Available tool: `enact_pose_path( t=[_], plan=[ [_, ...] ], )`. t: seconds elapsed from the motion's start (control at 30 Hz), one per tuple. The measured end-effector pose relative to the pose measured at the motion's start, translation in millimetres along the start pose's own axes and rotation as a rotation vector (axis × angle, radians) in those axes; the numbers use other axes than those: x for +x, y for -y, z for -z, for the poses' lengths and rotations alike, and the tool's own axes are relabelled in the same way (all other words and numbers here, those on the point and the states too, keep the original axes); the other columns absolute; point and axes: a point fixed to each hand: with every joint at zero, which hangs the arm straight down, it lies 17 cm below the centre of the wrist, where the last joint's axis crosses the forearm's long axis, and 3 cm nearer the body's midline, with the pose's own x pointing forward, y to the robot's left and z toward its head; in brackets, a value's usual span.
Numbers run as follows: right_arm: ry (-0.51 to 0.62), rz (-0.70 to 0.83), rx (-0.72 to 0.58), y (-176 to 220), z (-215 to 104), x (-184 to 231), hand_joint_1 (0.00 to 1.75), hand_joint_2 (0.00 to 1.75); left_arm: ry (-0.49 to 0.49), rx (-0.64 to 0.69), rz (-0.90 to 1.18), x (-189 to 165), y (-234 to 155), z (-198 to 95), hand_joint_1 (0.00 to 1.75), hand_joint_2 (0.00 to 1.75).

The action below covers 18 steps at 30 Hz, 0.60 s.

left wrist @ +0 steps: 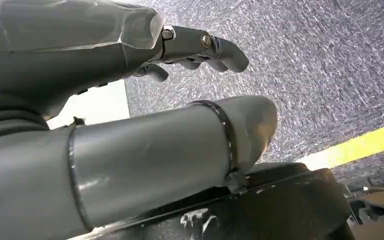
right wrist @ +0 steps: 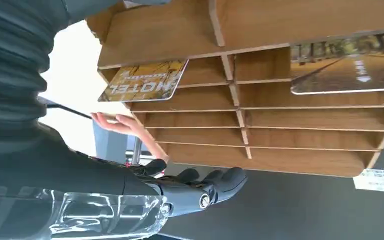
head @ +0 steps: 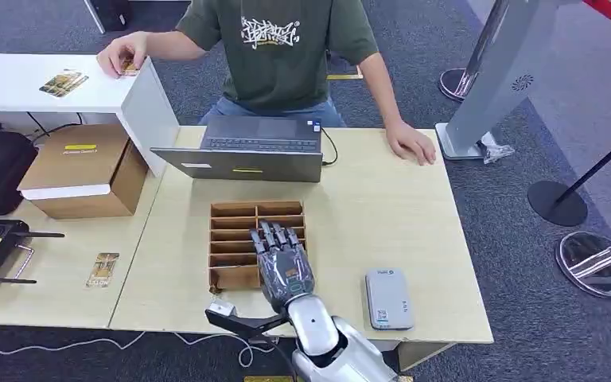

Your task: Pass the card to the sensor for recognition and then transmit it.

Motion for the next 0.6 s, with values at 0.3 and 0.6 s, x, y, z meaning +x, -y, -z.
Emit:
enact_pose_path(
  t=[0.3,0.6],
  plan=[
    [-0.063,-0.037,0.018,-8,-10,-22,0.00,1.75,0.017,0.010,0.003,2,-1,0,0.00,0.00],
    [-0.160,-0.046,0.018,-10,-28,-59,0.00,1.75,0.030,0.014,-0.007,2,-2,0,0.00,0.00]
  ],
)
